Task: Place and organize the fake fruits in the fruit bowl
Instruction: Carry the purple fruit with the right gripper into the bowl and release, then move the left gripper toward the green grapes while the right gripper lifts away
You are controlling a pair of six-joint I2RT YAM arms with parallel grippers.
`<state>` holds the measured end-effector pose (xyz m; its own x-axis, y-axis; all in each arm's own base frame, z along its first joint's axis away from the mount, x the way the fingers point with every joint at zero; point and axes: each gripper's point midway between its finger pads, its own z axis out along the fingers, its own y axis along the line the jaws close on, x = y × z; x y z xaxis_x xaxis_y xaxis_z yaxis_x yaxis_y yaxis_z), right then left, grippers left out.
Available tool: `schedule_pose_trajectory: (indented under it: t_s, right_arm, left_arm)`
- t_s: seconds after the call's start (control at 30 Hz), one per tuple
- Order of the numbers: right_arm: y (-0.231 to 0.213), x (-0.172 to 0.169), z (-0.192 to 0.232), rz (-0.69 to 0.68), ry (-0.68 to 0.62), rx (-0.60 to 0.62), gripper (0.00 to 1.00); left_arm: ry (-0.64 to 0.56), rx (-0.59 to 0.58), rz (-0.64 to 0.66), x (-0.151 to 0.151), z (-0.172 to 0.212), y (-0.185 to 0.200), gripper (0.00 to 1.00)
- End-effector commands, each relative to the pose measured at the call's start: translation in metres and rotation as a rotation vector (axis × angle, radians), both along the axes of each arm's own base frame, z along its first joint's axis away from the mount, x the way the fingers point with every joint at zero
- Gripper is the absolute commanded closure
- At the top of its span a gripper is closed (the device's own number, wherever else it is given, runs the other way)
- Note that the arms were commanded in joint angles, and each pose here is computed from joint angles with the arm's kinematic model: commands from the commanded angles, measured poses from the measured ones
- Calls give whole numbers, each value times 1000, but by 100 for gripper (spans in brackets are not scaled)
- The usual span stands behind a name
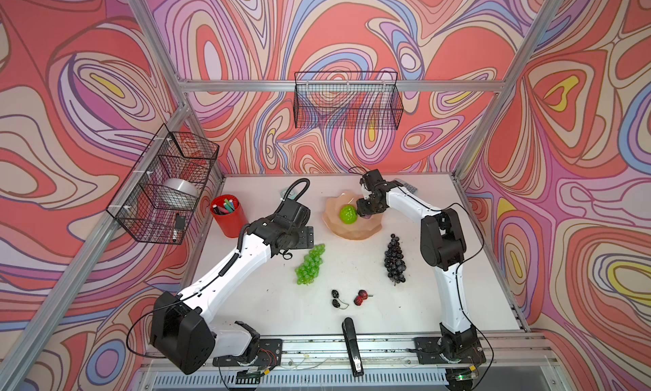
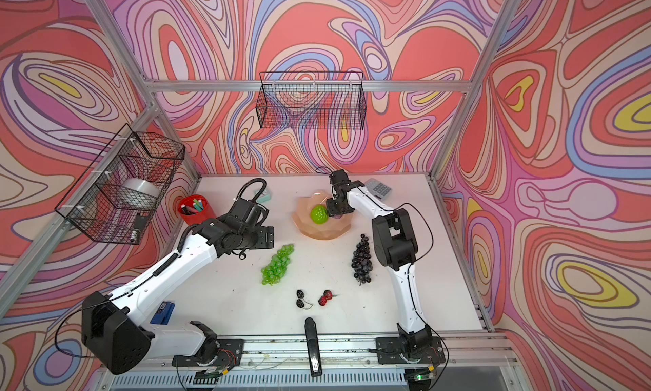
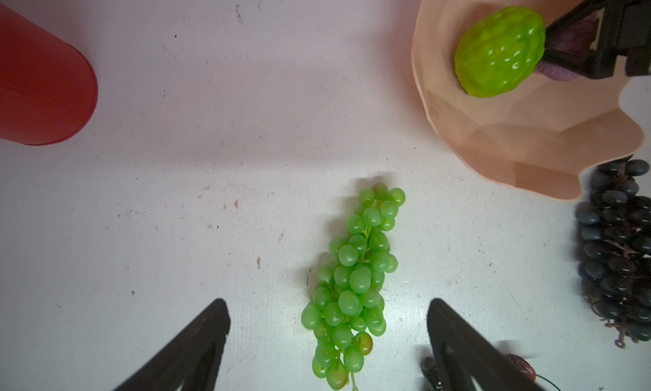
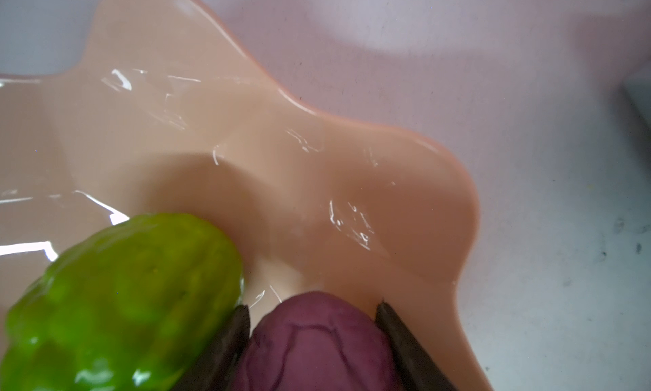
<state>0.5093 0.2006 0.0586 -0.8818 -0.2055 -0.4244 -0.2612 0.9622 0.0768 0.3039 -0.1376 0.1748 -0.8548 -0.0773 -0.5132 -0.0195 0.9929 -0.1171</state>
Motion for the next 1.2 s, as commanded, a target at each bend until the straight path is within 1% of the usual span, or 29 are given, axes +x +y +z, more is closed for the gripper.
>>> schedule_pose_trajectory:
  t_s: [0.0,0.27,0.5,0.67,0.87,1.03,1.17]
  right_arm:
    - [-3,1,-7,3,14,-23,38]
    - [-2,-3,0,-1,6,-8,28]
    - [-5,-2,24,0,-34,-17,25]
    - [-8,-6,56,7,-81,-11,24]
    - [-16,-17,84,1,-128,-15,23]
    - [-19,-34,118,-8,-192,22,24]
    - [-11,-57,137,0,-218,134,26]
  left_arm:
    - [13,1,23,-3,-2,5,8]
    - [13,1,9,-4,2,4,8]
    - [45,-7,-12,-8,-5,0,9]
    - [104,-33,-72,-19,-12,-8,13]
    - [210,-94,-193,-27,-28,-33,16]
    - [267,-104,-204,-34,-37,-36,20]
    - [288,-95,-199,-38,-40,-33,24]
